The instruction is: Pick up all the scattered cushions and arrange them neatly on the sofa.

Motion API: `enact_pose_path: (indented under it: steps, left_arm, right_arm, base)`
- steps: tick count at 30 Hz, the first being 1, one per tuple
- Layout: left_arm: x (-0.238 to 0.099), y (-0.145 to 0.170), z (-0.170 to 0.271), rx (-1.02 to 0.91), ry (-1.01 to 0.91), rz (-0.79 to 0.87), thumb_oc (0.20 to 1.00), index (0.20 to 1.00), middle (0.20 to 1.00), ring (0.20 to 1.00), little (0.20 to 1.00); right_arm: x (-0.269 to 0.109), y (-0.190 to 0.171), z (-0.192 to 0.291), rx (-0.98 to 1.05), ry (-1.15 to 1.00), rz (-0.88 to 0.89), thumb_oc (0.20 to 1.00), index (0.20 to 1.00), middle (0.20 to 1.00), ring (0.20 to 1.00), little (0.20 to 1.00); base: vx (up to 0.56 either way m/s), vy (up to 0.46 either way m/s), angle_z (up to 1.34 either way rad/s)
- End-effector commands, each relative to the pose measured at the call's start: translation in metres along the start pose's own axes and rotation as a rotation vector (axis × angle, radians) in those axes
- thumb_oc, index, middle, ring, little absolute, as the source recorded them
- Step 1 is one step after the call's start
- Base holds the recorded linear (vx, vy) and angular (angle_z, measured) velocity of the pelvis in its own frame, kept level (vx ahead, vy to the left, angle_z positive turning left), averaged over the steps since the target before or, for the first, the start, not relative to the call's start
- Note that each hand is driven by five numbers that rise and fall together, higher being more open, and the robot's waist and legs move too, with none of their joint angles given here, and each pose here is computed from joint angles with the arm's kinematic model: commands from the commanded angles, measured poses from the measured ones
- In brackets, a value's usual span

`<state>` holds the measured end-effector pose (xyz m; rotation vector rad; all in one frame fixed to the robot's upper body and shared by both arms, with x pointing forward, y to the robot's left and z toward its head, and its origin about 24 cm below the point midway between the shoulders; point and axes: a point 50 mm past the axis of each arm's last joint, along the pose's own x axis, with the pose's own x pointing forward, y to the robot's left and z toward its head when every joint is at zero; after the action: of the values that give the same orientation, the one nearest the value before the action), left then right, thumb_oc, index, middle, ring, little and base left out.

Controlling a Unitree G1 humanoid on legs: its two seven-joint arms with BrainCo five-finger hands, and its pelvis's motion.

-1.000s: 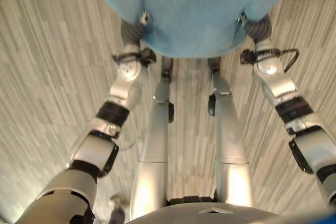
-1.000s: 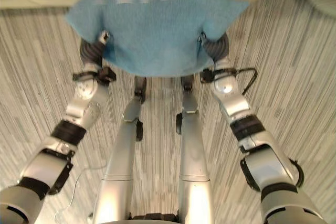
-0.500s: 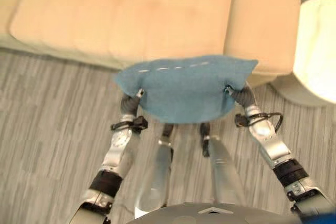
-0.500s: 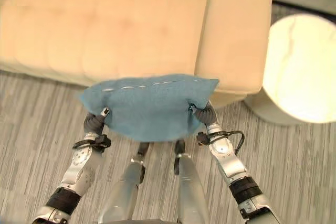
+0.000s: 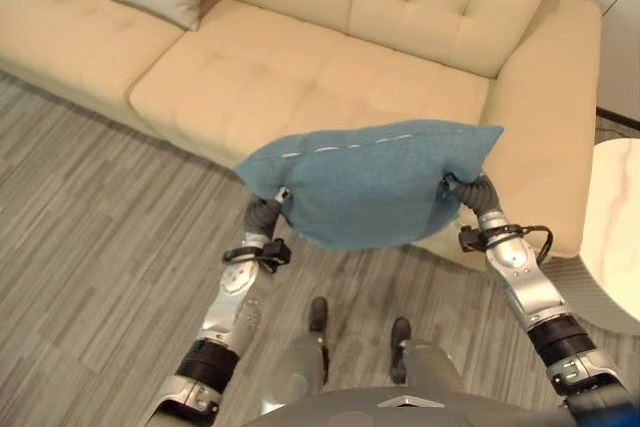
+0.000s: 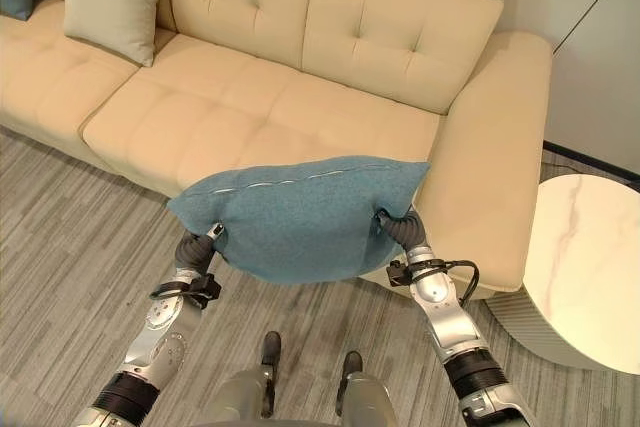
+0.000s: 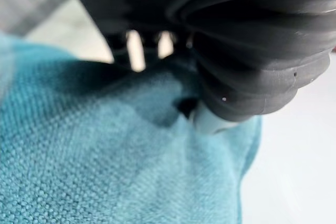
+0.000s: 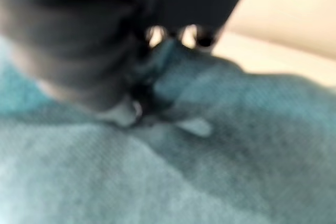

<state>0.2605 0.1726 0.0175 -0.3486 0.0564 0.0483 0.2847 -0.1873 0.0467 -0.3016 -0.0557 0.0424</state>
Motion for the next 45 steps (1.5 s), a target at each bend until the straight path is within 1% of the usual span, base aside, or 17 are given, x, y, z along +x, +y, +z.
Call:
enact_pose_path:
  steps: [1,5,6,8,11,14,17,20,22,24,25,28,31,39,43,45]
  left_arm:
    - [0.011,-0.027,0.041,0.034,-0.204,-0.176,0.200,0.200,0.200,0.200,0.200]
    - [0.008,-0.017,0.040,0.039,-0.205,-0.126,0.200,0.200,0.200,0.200,0.200]
    - [0.008,-0.020,0.035,0.025,-0.189,-0.137,0.200,0.200,0.200,0.200,0.200]
    - [0.007,-0.026,0.028,0.007,-0.159,-0.163,0.200,0.200,0.200,0.200,0.200]
    - [0.005,-0.033,0.018,-0.011,-0.107,-0.218,0.200,0.200,0.200,0.200,0.200]
    - [0.005,-0.030,0.019,-0.003,-0.107,-0.203,0.200,0.200,0.200,0.200,0.200]
    - [0.006,-0.034,0.027,0.002,-0.140,-0.217,0.200,0.200,0.200,0.200,0.200]
    - [0.012,-0.034,0.042,0.052,-0.195,-0.215,0.200,0.200,0.200,0.200,0.200]
    - [0.012,-0.025,0.048,0.072,-0.220,-0.178,0.200,0.200,0.200,0.200,0.200]
    - [0.011,-0.023,0.046,0.076,-0.211,-0.173,0.200,0.200,0.200,0.200,0.200]
    - [0.010,-0.027,0.040,0.062,-0.191,-0.193,0.200,0.200,0.200,0.200,0.200]
    - [0.007,-0.033,0.031,0.049,-0.161,-0.225,0.200,0.200,0.200,0.200,0.200]
    - [0.006,-0.042,0.029,0.027,-0.146,-0.276,0.200,0.200,0.200,0.200,0.200]
    - [0.007,-0.045,0.028,0.024,-0.142,-0.274,0.200,0.200,0.200,0.200,0.200]
    - [0.008,-0.045,0.031,0.027,-0.160,-0.260,0.200,0.200,0.200,0.200,0.200]
    - [0.009,-0.048,0.033,0.035,-0.168,-0.280,0.200,0.200,0.200,0.200,0.200]
  right_arm:
    - [0.010,0.023,0.038,0.081,-0.191,0.082,0.200,0.200,0.200,0.200,0.200]
    - [0.010,0.026,0.034,0.092,-0.173,0.106,0.200,0.200,0.200,0.200,0.200]
    - [0.010,0.019,0.032,0.073,-0.167,0.095,0.200,0.200,0.200,0.200,0.200]
    - [0.007,0.012,0.030,0.063,-0.164,0.078,0.200,0.200,0.200,0.200,0.200]
    - [-0.005,-0.005,0.017,0.069,-0.116,0.007,0.200,0.200,0.200,0.200,0.200]
    - [-0.005,0.003,0.017,0.081,-0.118,0.016,0.200,0.200,0.200,0.200,0.200]
    - [0.001,0.011,0.024,0.087,-0.144,0.030,0.200,0.200,0.200,0.200,0.200]
    - [0.009,0.022,0.036,0.112,-0.181,0.054,0.200,0.200,0.200,0.200,0.200]
    - [0.014,0.029,0.040,0.135,-0.189,0.080,0.200,0.200,0.200,0.200,0.200]
    - [0.013,0.026,0.036,0.144,-0.180,0.086,0.200,0.200,0.200,0.200,0.200]
    - [0.007,0.022,0.028,0.145,-0.149,0.070,0.200,0.200,0.200,0.200,0.200]
    - [0.002,0.013,0.021,0.127,-0.126,0.052,0.200,0.200,0.200,0.200,0.200]
    - [-0.005,-0.003,0.017,0.126,-0.119,-0.006,0.200,0.200,0.200,0.200,0.200]
    - [-0.004,-0.007,0.015,0.119,-0.110,-0.040,0.200,0.200,0.200,0.200,0.200]
    - [0.003,-0.003,0.020,0.099,-0.122,-0.023,0.200,0.200,0.200,0.200,0.200]
    - [0.003,-0.003,0.020,0.095,-0.117,-0.025,0.200,0.200,0.200,0.200,0.200]
  base:
    - [0.16,0.306,-0.66]
    - [0.26,0.041,-0.30]
    - [0.29,-0.178,0.50]
    - [0.17,-0.180,1.27]
    - [0.11,-0.114,1.96]
    - [0.23,0.120,1.33]
    - [0.25,0.236,-1.39]
    - [0.17,0.244,-1.03]
    - [0.39,0.200,-1.01]
    - [0.36,0.065,-1.15]
    - [0.27,-0.014,-0.34]
    - [0.29,-0.048,0.77]
    - [0.16,-0.078,0.89]
    - [0.18,0.036,0.24]
    - [0.12,0.172,-0.98]
    - [0.09,0.179,-0.99]
